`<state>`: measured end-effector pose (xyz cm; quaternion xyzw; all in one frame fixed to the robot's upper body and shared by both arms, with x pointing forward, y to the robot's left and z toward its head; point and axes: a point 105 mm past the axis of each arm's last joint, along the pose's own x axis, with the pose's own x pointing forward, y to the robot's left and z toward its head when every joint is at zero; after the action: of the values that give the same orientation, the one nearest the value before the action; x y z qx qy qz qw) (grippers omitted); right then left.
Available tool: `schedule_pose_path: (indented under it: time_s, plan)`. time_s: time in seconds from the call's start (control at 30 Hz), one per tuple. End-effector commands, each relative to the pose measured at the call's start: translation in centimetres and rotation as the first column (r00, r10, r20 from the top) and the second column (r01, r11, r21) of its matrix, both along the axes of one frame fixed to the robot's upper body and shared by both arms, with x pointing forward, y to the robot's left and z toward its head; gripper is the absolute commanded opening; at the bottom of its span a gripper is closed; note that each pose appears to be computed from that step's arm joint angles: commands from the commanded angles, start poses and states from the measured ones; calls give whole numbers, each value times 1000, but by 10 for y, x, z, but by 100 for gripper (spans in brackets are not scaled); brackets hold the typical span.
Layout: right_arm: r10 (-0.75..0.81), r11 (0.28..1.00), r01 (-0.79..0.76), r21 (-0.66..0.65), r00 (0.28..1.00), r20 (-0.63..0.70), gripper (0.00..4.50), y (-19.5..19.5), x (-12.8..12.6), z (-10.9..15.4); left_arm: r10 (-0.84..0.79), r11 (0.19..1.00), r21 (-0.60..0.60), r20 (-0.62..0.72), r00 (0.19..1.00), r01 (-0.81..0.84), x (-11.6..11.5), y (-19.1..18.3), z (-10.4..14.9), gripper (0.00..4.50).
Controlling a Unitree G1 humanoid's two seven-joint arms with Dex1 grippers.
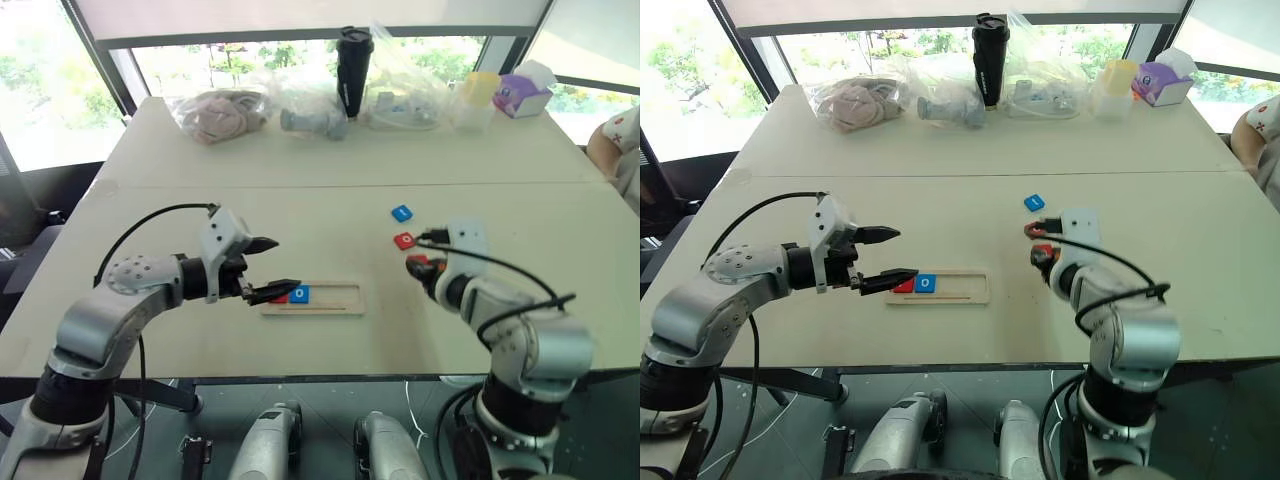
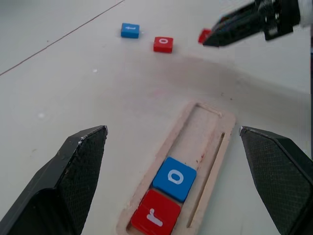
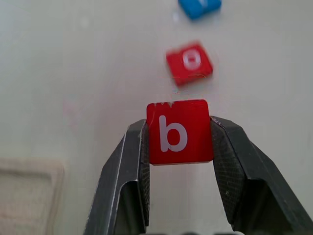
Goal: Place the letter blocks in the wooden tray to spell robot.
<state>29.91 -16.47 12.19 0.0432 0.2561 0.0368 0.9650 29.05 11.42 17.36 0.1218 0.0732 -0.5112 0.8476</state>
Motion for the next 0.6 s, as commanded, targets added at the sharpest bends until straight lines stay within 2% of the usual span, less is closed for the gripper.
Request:
schedule_pose_path:
  time_s: [0.03, 0.4, 0.47, 0.6]
  plan:
    - [-70, 997, 71, -17, 996, 58, 117, -3, -6, 11, -41, 999, 7, 37, 998, 41, 2, -7, 6, 450]
    - [-17, 1000, 17, 2, 1000, 4, 117, 26, -18, -7, -36, 999, 30, 10, 999, 36, 3, -6, -7, 450]
    - [-16, 1000, 16, 6, 1000, -3, 225, 26, -18, -9, -28, 999, 28, 11, 1000, 28, 4, -5, -7, 450]
    - [-22, 998, 23, 63, 1000, -20, 413, 25, -18, -13, -17, 1000, 26, 11, 1000, 17, 3, -2, -7, 450]
